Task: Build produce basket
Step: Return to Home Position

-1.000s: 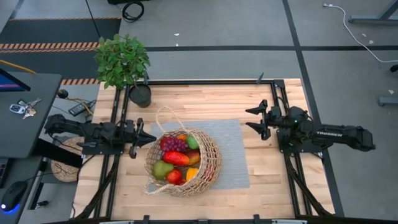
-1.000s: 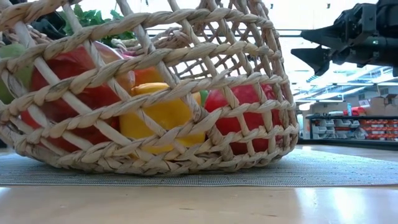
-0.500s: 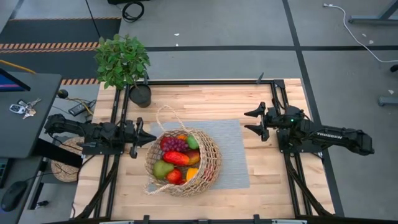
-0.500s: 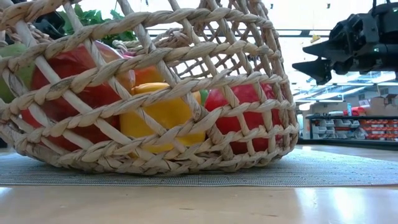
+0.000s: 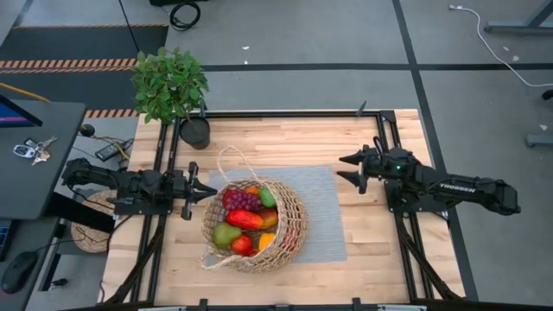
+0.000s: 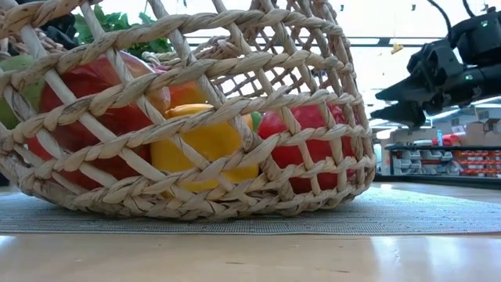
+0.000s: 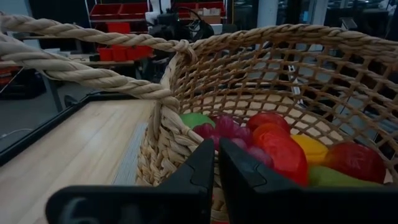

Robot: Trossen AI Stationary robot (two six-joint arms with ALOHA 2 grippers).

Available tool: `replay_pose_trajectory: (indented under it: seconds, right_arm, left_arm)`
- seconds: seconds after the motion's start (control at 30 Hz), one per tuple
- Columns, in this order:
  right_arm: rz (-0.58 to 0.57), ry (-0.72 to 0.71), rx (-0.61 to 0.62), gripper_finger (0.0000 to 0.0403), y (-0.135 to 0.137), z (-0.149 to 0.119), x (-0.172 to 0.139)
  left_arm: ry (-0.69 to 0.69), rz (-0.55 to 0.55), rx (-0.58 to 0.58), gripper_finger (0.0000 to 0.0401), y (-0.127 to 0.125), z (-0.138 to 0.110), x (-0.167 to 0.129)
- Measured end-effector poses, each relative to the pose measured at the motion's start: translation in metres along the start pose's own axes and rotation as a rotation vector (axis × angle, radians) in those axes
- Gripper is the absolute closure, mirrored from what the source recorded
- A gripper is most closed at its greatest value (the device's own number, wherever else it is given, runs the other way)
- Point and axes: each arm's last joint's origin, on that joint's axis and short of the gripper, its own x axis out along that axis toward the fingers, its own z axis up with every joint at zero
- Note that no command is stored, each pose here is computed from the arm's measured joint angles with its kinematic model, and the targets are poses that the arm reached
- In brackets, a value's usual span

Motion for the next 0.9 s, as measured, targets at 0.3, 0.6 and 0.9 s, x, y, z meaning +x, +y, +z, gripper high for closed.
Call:
replay_pose_trajectory:
  seconds: [0.3,0.6,0.9]
  right_arm:
    - [-0.008,0.013,0.099,0.0097,-0.0005,-0.0012,0.0006]
    - [-0.008,0.013,0.102,0.0097,-0.0005,-0.0012,0.0006]
    - [-0.007,0.013,0.101,0.0097,-0.0005,-0.0012,0.0006]
  left_arm:
    - [-0.014,0.001,-0.003,0.0365,0.0000,0.0013,0.0000]
    - [-0.015,0.001,-0.003,0.0373,0.0000,0.0014,0.0000]
    - [-0.017,0.001,-0.003,0.0367,0.0000,0.0016,0.0000]
